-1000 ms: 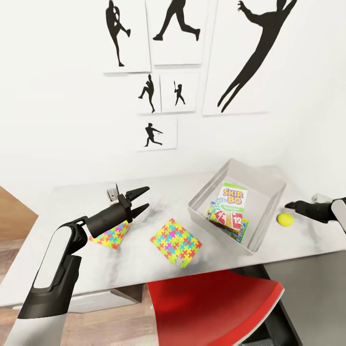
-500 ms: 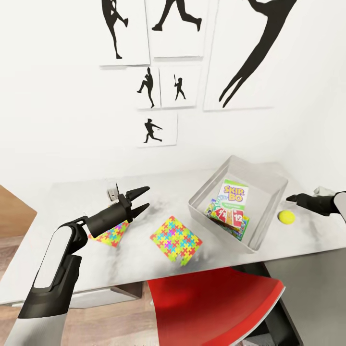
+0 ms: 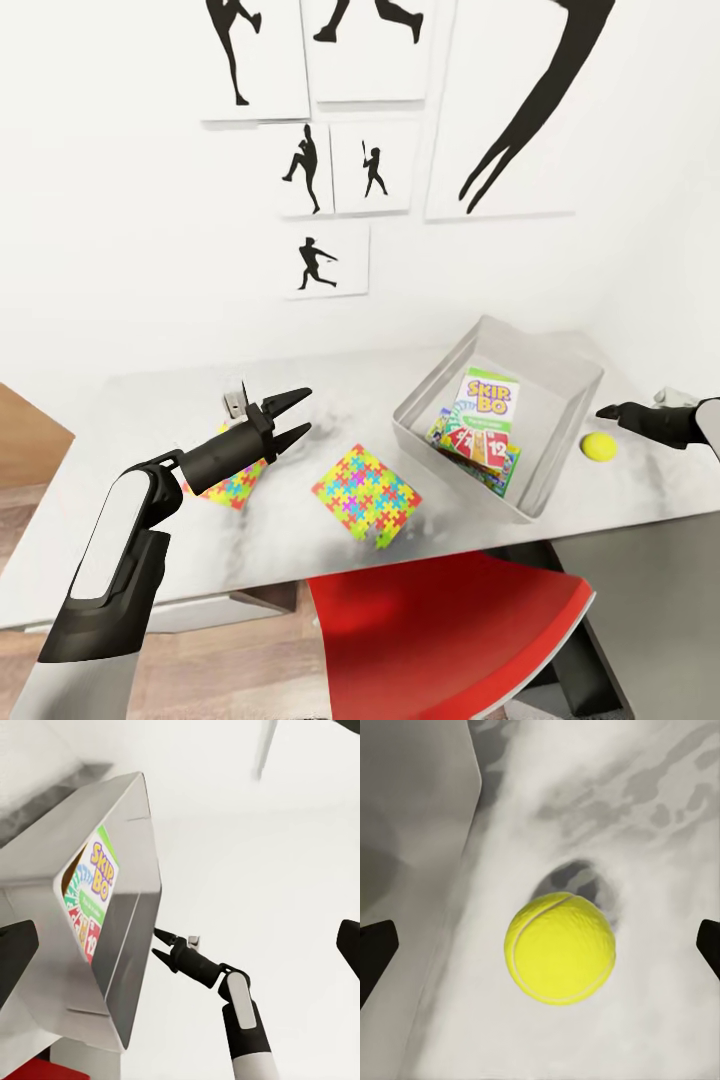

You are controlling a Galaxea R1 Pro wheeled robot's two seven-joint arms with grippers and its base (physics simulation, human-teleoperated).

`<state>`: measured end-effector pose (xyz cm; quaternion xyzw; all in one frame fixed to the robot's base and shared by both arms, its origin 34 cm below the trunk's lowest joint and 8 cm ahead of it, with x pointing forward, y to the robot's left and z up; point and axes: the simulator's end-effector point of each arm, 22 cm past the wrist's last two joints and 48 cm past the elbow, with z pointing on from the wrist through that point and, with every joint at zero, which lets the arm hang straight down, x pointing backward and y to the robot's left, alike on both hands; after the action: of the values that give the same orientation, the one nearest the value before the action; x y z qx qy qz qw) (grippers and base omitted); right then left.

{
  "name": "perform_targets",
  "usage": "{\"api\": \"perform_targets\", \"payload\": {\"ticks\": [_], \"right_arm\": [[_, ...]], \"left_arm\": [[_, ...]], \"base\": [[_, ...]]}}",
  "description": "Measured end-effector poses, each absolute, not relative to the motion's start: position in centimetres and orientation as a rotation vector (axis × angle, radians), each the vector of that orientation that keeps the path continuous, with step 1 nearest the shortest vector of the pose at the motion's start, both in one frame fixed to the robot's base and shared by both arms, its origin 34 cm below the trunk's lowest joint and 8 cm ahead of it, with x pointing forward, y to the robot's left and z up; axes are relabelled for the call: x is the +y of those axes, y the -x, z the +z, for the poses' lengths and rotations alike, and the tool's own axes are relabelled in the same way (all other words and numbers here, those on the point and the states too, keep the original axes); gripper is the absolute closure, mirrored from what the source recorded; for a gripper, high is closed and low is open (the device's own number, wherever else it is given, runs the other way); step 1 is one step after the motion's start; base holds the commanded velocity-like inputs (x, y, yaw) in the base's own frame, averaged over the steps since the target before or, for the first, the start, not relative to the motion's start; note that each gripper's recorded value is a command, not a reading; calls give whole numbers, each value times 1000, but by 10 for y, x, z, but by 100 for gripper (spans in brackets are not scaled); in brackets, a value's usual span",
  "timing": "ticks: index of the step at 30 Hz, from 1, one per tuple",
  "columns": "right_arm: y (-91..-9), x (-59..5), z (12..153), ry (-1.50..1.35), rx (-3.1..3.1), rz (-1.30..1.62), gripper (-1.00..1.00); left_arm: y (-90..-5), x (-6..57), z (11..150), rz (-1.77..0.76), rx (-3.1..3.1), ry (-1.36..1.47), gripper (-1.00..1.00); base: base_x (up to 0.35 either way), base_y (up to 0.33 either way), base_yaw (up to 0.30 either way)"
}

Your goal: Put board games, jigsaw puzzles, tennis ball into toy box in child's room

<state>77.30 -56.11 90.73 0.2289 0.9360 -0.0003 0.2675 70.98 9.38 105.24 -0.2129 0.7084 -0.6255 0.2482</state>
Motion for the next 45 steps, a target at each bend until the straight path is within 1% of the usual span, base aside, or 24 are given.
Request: {"api": "perform_targets", "payload": {"ticks": [45], "right_arm": [[-760,-571,861,-639,2595,-41,-100]], "left_arm": [[-712,94,1008,-1705,1981,650,-100]], "base": [[0,0,0]]}}
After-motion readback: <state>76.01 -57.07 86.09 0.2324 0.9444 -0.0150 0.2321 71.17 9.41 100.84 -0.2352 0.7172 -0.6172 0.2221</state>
